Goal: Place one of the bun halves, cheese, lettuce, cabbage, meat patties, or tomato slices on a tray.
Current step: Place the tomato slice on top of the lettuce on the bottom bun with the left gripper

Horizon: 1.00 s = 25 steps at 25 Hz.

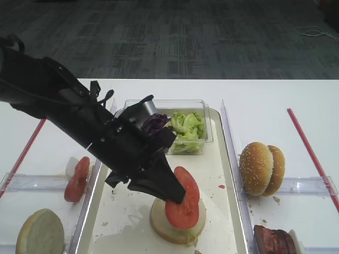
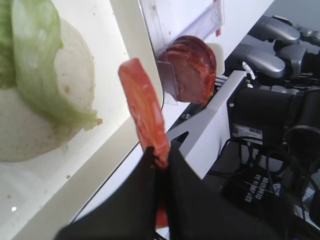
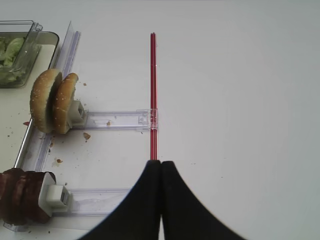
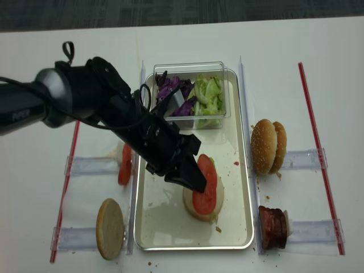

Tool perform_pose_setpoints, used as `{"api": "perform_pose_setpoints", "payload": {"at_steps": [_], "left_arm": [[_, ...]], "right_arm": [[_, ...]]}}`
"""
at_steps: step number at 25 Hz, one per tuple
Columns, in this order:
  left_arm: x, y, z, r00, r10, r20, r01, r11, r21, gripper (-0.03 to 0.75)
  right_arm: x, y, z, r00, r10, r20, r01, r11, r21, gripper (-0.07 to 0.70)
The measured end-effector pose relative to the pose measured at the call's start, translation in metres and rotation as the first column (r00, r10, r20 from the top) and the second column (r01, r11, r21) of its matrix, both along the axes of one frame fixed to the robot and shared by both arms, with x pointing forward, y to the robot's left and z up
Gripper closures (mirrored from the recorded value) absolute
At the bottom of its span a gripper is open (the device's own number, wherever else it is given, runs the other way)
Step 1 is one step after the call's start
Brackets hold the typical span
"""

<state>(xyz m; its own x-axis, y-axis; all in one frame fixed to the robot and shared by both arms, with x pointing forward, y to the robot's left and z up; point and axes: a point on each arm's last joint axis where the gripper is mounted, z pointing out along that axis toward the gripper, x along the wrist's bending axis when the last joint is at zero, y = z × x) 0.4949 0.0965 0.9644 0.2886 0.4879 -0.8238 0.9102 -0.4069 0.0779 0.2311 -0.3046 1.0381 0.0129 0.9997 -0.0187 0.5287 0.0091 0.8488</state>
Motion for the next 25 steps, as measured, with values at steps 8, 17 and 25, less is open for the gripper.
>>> {"api": "perform_pose_setpoints", "payload": {"at_steps": [8,17,25], "left_arm": [[0.007,-0.006,-0.031,0.996,0.022,-0.083,-0.023,1.000,-0.016,0.715],[0.011,-0.007,-0.036,0.996,0.060,-0.068,-0.060,0.998,-0.001,0.715],[0.014,-0.007,-0.038,0.994,0.091,-0.065,-0.090,0.996,0.021,0.715]], "right_arm": [[0.000,0.000,0.000,1.000,0.000,0.000,0.000,1.000,0.000,0.625],[0.000,0.000,0.000,1.000,0.002,0.000,-0.002,1.000,-0.003,0.625],[0.000,0.000,0.000,1.000,0.002,0.000,-0.002,1.000,-0.003,0.625]]}}
